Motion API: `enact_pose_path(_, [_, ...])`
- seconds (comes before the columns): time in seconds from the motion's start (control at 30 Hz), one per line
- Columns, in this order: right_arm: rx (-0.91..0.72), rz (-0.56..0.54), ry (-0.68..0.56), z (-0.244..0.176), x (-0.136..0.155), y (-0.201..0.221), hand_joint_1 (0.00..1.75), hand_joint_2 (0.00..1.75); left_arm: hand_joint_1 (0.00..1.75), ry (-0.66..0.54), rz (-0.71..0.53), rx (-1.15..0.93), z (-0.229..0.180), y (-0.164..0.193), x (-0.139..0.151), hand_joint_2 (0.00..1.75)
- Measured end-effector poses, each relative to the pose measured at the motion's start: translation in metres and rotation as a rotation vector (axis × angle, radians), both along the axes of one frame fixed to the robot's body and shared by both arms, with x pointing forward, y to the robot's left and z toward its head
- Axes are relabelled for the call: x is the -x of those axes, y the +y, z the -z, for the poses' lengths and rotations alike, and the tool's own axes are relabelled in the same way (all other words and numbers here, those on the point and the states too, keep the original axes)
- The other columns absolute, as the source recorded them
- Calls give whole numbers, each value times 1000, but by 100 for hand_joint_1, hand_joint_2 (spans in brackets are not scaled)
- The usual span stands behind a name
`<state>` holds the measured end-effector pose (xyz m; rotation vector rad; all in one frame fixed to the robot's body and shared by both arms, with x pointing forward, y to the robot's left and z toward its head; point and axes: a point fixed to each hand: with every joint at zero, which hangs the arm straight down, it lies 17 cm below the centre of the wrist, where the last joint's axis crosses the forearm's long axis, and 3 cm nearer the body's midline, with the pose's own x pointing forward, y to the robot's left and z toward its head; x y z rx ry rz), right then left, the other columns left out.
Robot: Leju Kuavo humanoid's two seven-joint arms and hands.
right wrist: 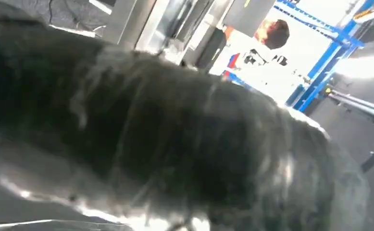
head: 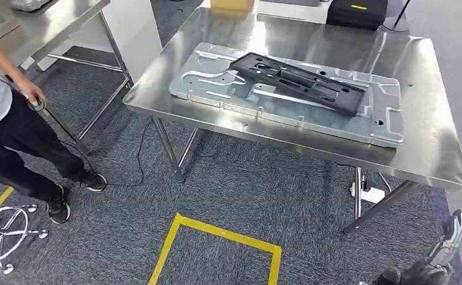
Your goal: Take the parts from the cabinet and place them on the table.
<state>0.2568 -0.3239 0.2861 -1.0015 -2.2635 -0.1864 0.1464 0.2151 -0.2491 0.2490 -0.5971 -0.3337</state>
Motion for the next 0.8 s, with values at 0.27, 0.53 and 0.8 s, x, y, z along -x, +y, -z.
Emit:
enact_pose_path(0.27, [-2,9,8,2,1,-2,0,0,0,3,-11,-2,0,2,0,0])
enact_pose_path(0.53, [-18,27,46,14,2,-10,0,0,0,11,-25,-1,1,3,2,0])
enact_pose_path(0.8, [-110,8,119,39,-5,-27,0,0,0,10,-38,2,1,2,0,0])
